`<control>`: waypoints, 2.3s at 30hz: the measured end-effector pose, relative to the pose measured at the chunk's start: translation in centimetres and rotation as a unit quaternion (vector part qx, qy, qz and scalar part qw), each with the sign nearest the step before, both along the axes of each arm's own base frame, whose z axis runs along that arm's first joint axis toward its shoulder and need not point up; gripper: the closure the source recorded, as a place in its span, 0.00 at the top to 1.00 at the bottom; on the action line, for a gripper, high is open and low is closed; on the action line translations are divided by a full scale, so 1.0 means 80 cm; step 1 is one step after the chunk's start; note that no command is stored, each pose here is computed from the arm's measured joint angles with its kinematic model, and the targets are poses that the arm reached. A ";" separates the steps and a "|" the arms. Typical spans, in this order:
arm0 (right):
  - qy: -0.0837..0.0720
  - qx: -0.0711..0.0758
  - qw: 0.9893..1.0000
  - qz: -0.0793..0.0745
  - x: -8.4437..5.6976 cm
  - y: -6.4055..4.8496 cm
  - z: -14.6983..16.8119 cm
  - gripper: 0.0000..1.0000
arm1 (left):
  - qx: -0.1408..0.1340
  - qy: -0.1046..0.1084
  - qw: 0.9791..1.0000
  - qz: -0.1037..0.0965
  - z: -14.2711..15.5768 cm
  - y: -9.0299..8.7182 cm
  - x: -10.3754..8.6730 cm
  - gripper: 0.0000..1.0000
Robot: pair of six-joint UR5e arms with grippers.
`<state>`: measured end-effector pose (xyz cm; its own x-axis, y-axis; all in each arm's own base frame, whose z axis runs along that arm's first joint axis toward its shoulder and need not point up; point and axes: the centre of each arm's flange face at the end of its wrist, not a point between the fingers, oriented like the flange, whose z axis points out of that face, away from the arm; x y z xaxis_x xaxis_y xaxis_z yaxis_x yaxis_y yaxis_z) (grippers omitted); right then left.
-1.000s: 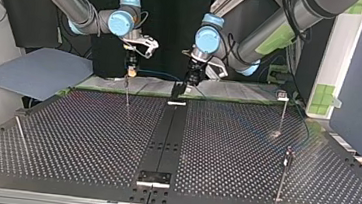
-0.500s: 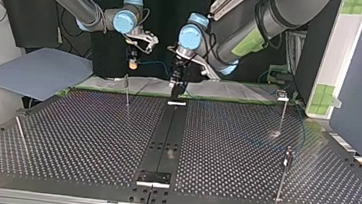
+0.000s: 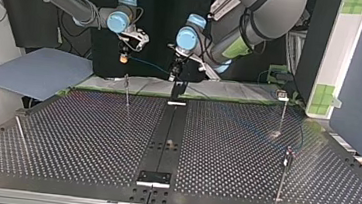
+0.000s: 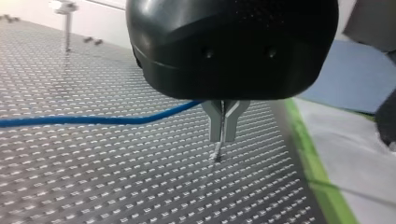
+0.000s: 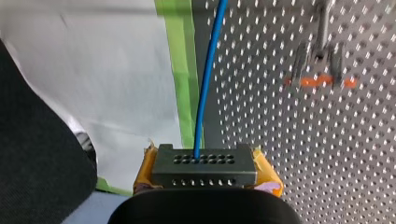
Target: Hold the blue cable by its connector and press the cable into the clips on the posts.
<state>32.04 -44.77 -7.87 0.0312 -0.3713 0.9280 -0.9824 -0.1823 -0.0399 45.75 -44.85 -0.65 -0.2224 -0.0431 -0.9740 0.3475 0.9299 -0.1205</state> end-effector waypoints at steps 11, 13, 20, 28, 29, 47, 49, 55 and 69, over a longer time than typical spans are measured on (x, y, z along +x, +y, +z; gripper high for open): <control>0.005 -0.020 0.999 -0.024 -0.035 -0.031 0.002 0.00 | 0.004 0.016 1.000 -0.019 -0.049 -0.037 -0.003 0.05; 0.003 -0.025 0.999 -0.024 -0.037 -0.034 0.003 0.00 | 0.004 0.018 1.000 -0.020 -0.059 -0.042 -0.007 0.05; 0.001 -0.037 0.999 -0.013 -0.048 -0.048 0.004 0.00 | 0.009 0.039 0.999 -0.023 -0.094 -0.052 -0.014 0.05; 0.011 -0.050 0.999 -0.006 -0.077 -0.071 0.006 0.00 | 0.010 0.057 0.998 -0.025 -0.134 -0.066 -0.012 0.05; 0.012 -0.051 0.999 -0.006 -0.081 -0.074 0.006 0.00 | 0.010 0.059 0.998 -0.025 -0.138 -0.068 -0.011 0.05; -0.003 -0.077 0.997 0.022 -0.136 -0.136 0.021 0.00 | 0.018 0.056 0.997 -0.042 -0.131 -0.110 -0.003 0.05; -0.007 -0.078 0.997 0.027 -0.138 -0.142 0.023 0.00 | 0.017 0.052 0.997 -0.046 -0.128 -0.116 -0.004 0.05; -0.022 -0.079 0.996 0.039 -0.146 -0.152 0.026 0.00 | 0.011 0.040 0.998 -0.050 -0.116 -0.135 -0.003 0.03; -0.050 -0.086 0.994 0.036 -0.172 -0.177 0.035 0.00 | 0.004 0.027 0.999 -0.040 -0.092 -0.159 0.004 0.03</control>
